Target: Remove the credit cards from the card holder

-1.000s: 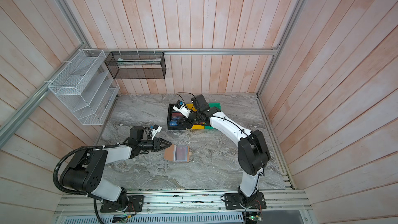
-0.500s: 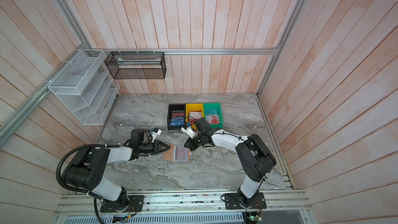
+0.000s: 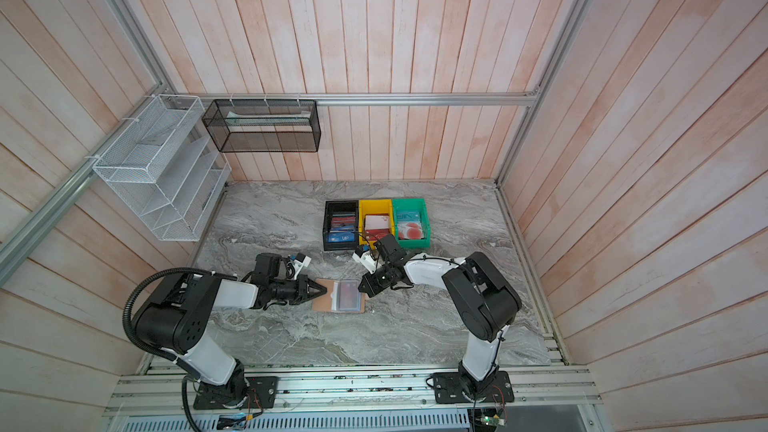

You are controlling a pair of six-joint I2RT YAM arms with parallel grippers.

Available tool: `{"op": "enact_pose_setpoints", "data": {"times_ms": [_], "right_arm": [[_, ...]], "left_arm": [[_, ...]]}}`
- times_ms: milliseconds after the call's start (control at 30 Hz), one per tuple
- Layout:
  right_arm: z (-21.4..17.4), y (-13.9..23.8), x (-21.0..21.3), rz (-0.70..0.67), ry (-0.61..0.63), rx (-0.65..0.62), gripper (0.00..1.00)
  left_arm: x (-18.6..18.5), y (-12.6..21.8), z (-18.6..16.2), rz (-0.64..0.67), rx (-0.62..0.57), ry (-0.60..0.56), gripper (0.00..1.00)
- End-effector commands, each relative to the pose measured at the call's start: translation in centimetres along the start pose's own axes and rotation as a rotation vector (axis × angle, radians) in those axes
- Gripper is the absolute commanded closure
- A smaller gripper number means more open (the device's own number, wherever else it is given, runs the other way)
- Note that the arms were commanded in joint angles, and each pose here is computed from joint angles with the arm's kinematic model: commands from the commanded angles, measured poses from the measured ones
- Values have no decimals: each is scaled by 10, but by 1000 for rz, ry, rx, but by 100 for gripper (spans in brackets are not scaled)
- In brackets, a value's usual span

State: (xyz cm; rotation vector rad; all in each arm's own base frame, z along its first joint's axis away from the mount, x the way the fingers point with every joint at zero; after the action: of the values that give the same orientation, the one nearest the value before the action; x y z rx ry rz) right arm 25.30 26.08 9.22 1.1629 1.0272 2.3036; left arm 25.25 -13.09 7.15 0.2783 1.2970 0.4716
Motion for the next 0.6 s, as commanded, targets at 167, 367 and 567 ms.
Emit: {"op": "enact_pose_setpoints", "data": {"times_ms": [167,367,567], "right_arm": [[-3,-19,2,-16,7,54,100],[2,-22,6,-26,18,64,100],[8,-18,12,-62,44,62,100]], "left_arm": [[6,0,0,31,-1,-2,92],[9,-1,-1,36,5,8,93],[9,1,-2,44,4,14,94]]}}
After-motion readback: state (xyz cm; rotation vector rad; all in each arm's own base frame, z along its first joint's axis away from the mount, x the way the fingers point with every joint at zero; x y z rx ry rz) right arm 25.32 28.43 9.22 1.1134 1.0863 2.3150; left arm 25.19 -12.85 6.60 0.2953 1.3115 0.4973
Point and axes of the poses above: each gripper's point midway between its finger pads, its own y axis back along the fingers, its own x axis along the line the jaws close on, z = x × y, the point moved 8 cm from there along y, back along the fingers, and after that the axes turned 4 degrees about -y, right-handed, at the moved point
